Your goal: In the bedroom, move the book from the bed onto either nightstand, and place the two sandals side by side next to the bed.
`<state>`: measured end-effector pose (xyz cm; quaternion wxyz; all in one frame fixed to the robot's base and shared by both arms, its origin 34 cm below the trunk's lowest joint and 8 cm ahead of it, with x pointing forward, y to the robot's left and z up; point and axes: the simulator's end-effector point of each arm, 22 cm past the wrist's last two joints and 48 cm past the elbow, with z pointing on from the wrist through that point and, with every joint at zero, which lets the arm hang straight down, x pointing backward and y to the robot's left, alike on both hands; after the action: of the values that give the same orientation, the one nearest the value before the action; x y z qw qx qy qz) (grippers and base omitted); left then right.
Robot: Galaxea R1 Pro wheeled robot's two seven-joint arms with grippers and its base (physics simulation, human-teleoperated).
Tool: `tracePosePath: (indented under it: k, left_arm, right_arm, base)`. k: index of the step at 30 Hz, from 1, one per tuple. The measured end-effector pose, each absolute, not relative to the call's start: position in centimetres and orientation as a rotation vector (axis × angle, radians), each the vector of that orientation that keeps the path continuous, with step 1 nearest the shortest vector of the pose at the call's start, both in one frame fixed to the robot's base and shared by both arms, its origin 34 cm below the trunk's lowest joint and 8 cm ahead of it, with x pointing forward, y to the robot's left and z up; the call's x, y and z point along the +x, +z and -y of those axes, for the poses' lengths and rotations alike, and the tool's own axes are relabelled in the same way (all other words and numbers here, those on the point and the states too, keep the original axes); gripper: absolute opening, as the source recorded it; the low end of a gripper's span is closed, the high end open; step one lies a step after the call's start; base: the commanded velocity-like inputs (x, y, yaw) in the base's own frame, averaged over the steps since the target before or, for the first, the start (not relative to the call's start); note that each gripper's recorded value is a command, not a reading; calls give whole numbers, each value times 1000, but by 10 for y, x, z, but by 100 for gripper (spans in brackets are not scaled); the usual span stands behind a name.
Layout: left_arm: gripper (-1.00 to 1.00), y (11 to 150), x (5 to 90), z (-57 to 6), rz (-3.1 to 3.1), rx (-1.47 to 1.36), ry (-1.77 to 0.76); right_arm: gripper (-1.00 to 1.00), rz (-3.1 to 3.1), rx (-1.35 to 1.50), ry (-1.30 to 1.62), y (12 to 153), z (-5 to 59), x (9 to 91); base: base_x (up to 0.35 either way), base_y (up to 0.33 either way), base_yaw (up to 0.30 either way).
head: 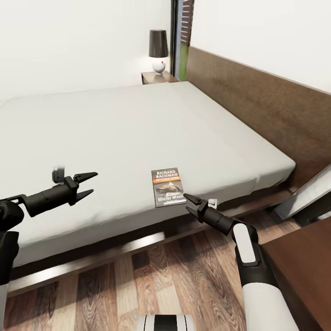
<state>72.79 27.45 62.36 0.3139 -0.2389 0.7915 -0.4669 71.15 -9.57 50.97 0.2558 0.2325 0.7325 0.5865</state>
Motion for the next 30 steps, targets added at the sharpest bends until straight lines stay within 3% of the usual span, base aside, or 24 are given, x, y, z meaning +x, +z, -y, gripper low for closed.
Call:
tracePosePath:
  k: [26,27,30]
  left_arm:
    - [100,614,725,-272,-2106,-646,-1224]
    - [100,614,725,-273,-2106,-647,-1224]
    - [100,613,725,-272,-2107,-649,-1224]
  right_arm:
    - [100,-1988,634,1593,509,96,711]
    - [-100,-1988,634,1593,509,96,711]
    - [-100,-1991,633,1590,509,96,711]
  base:
    - [28,31,0]
    - [0,0,0]
    - [0,0,0]
